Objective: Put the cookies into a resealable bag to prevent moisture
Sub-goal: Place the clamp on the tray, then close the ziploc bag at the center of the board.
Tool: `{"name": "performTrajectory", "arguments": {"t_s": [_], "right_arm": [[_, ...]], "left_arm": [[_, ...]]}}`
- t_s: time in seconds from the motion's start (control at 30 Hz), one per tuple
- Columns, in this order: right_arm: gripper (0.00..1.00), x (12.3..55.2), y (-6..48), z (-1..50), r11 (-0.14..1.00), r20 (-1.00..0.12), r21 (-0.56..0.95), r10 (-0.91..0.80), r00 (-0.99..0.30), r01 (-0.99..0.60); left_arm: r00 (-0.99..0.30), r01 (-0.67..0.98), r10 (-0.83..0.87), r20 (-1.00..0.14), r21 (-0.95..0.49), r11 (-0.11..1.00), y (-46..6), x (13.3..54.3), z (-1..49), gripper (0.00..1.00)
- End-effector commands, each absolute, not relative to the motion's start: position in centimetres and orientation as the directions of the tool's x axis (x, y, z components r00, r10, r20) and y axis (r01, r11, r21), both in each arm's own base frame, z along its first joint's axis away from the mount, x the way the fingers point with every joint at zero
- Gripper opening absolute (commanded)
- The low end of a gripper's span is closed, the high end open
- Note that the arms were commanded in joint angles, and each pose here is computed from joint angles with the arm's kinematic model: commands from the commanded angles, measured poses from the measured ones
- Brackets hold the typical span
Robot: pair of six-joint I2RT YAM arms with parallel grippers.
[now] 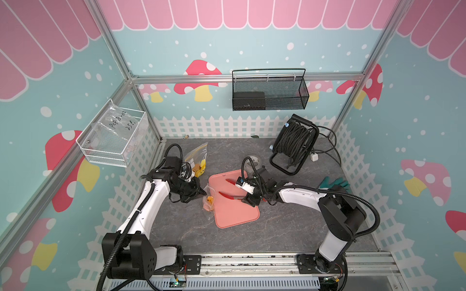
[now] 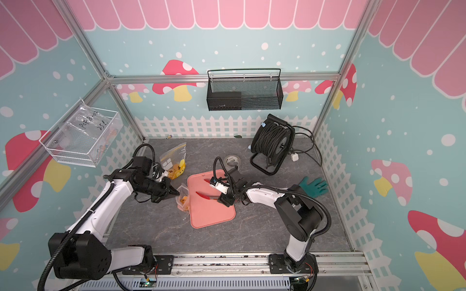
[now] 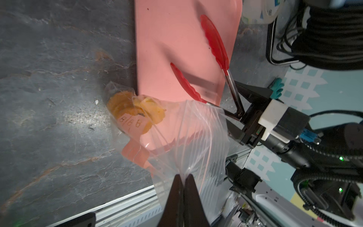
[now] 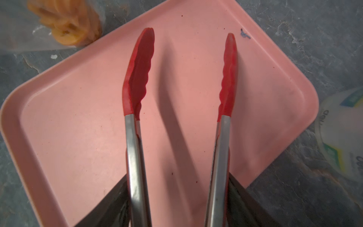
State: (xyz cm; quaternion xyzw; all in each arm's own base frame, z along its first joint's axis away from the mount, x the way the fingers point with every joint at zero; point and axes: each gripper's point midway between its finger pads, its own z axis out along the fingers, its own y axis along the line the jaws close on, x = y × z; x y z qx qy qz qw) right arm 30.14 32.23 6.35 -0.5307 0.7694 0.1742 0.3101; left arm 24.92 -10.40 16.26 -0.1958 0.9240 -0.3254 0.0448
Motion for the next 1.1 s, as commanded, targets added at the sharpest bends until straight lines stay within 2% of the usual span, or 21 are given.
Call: {"name": "performTrajectory", "arguments": {"t_s": [0.0, 0.07, 0.1, 0.3, 0.4, 0.57, 0.67, 0.73, 0.83, 1.07], "right_arm": [[0.78, 31.2, 34.2, 8.2, 0.369, -0.740, -0.070, -0.642, -0.199, -0.927], [0.84, 30.7, 34.4, 8.3, 0.359, -0.753, -0.049, -0.627, -0.201, -0.932], [0.98, 30.5, 34.4, 8.4, 0.356, -0.758, -0.041, -0.620, -0.203, -0.934], [0.99, 29.9, 34.5, 10.9, 0.354, -0.802, -0.039, -0.570, -0.182, -0.935], [0.94, 28.7, 35.2, 14.2, 0.340, -0.866, -0.008, -0.473, -0.164, -0.940], [0.82, 22.4, 37.9, 17.7, 0.232, -0.959, 0.099, -0.236, -0.154, -0.968], [0.69, 20.5, 39.8, 17.6, 0.228, -0.971, 0.019, -0.230, -0.073, -0.973], [0.58, 20.2, 40.9, 17.7, 0.259, -0.976, -0.058, -0.219, 0.000, -0.964], [0.57, 20.5, 42.9, 16.9, 0.292, -0.967, -0.143, -0.245, 0.070, -0.946], [0.49, 22.6, 46.2, 15.2, 0.331, -0.962, -0.140, -0.270, 0.049, -0.933]], "left_arm": [[-0.832, -0.429, -0.555, -0.009, -0.624, 0.653, -9.3, 25.9, 16.5, 0.00], [-0.784, -0.462, -0.620, -0.021, -0.647, 0.606, -9.2, 26.1, 16.6, 0.00], [-0.762, -0.483, -0.647, -0.012, -0.655, 0.581, -9.2, 26.1, 16.5, 0.00], [-0.626, -0.583, -0.779, 0.040, -0.687, 0.433, -9.0, 25.4, 14.4, 0.00], [-0.549, -0.621, -0.834, 0.051, -0.694, 0.366, -8.5, 24.9, 13.6, 0.00], [-0.478, -0.653, -0.877, 0.049, -0.687, 0.317, -7.6, 24.5, 13.0, 0.00], [-0.471, -0.655, -0.880, 0.057, -0.691, 0.306, -7.6, 24.6, 13.0, 0.00], [-0.468, -0.655, -0.882, 0.055, -0.691, 0.305, -7.6, 24.6, 13.1, 0.00], [-0.465, -0.654, -0.884, 0.054, -0.694, 0.301, -7.6, 24.6, 13.2, 0.00], [-0.470, -0.649, -0.881, 0.054, -0.697, 0.303, -7.7, 24.6, 13.1, 0.00]]}}
